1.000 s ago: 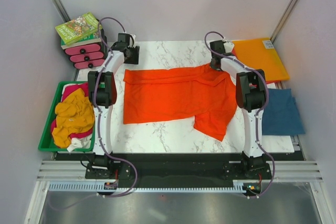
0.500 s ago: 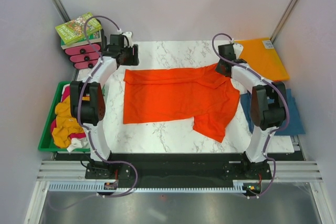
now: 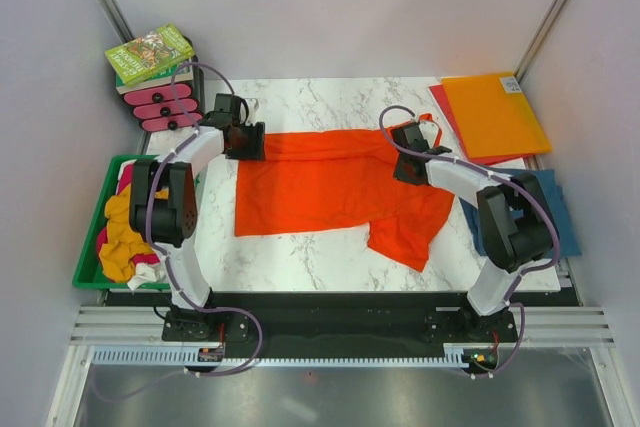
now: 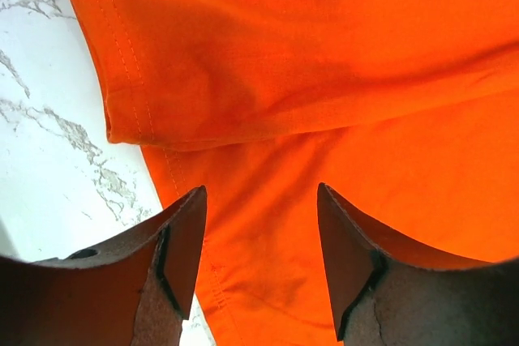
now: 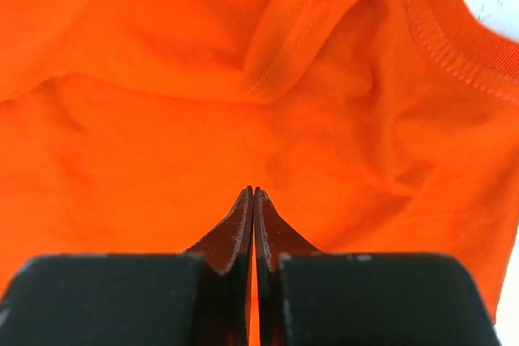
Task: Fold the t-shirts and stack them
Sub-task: Fold the tshirt
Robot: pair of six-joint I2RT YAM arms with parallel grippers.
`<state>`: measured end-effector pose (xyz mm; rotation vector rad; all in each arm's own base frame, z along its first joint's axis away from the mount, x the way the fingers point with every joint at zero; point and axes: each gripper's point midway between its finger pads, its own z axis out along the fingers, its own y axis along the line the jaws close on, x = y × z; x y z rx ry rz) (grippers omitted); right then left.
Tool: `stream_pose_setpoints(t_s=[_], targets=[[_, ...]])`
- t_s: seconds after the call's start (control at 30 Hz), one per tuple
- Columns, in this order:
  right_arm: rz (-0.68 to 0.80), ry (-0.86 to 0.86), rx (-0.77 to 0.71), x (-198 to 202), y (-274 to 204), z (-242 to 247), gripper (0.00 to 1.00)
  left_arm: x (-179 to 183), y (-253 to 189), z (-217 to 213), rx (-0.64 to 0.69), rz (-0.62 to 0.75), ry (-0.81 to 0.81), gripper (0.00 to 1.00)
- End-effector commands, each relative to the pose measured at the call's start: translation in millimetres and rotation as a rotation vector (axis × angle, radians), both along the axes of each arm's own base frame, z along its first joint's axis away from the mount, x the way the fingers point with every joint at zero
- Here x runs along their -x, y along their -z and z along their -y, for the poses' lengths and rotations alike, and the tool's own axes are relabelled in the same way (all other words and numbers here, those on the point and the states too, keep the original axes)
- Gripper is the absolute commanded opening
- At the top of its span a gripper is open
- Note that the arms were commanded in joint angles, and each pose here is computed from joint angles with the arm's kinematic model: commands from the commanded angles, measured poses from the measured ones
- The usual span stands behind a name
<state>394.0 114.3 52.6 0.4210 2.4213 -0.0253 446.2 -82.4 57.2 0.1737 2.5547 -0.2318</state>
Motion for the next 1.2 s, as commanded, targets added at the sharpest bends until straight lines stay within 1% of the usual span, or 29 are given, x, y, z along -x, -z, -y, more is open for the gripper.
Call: stream_pose_setpoints(t_s=[0.0,0.07,0.1,0.17,0.2,0.33,0.43,0.5,0.53,0.6,0.63,0.73,0.9,0.93,1.0,1.07,1.1,1.13,1.17], targets=[[-0.012,0.017,-0.025,1.3,12.7,-5.5,0.06,1.1,1.5,-3.8,-0.029,0.003,0.018,0.63],[-0.034,0.015,-0.027,1.9,21.8,-9.0,0.06,-1.7,10.7,-4.8,-0.039,-0.024,0.014,0.63],[-0.060,0.010,-0.029,3.3,31.9,-11.9,0.06,-1.1,24.5,-7.3,-0.055,-0.059,0.008,0.62],[-0.073,0.010,-0.031,2.1,38.4,-16.1,0.06,-5.4,27.2,-6.5,-0.056,-0.074,0.009,0.61],[-0.094,0.009,-0.030,3.4,47.3,-17.1,0.06,-4.7,36.1,-6.8,-0.060,-0.097,0.009,0.60],[-0.117,0.007,-0.035,-0.2,59.6,-23.0,0.06,-5.7,47.1,-8.1,-0.070,-0.123,0.006,0.59],[-0.107,0.001,-0.042,-14.3,59.5,-29.7,0.06,-13.3,51.5,-16.7,-0.095,-0.123,-0.020,0.59],[-0.114,0.002,-0.041,-20.1,63.8,-32.5,0.06,-22.1,49.6,-25.5,-0.100,-0.117,-0.040,0.59],[-0.098,-0.001,-0.053,-29.9,58.8,-37.1,0.06,-31.1,48.3,-28.1,-0.097,-0.108,-0.048,0.59],[-0.110,-0.004,-0.061,-34.6,62.1,-42.0,0.06,-36.2,49.8,-38.0,-0.097,-0.124,-0.068,0.59],[-0.097,0.000,-0.070,-40.9,58.4,-44.9,0.06,-40.0,49.5,-42.2,-0.112,-0.122,-0.050,0.59],[-0.085,0.022,-0.075,-46.1,56.5,-45.7,0.06,-63.4,39.1,-52.5,-0.132,-0.082,-0.062,0.59],[-0.078,0.034,-0.029,-47.4,54.7,-36.0,0.06,-84.9,39.4,-61.7,-0.165,-0.069,-0.063,0.59],[-0.073,0.027,-0.025,-49.8,52.6,-36.4,0.07,-92.3,31.9,-60.7,-0.161,-0.048,-0.060,0.60],[-0.071,-0.013,-0.005,-52.2,49.8,-36.7,0.10,-95.2,23.8,-56.7,-0.140,-0.034,-0.052,0.62],[-0.031,-0.035,-0.010,-58.5,33.8,-39.0,0.20,-97.5,5.7,-50.5,-0.104,0.004,-0.047,0.64],[-0.008,-0.049,-0.008,-60.7,25.0,-39.8,0.30,-100.2,-22.0,-48.5,-0.085,0.062,-0.061,0.67],[0.009,-0.053,-0.012,-59.6,18.7,-39.2,0.36,-94.2,-24.9,-47.4,-0.076,0.067,-0.063,0.69],[0.077,-0.058,-0.034,-65.6,-7.9,-42.1,0.42,-98.8,-40.0,-46.2,-0.065,0.124,-0.068,0.70]])
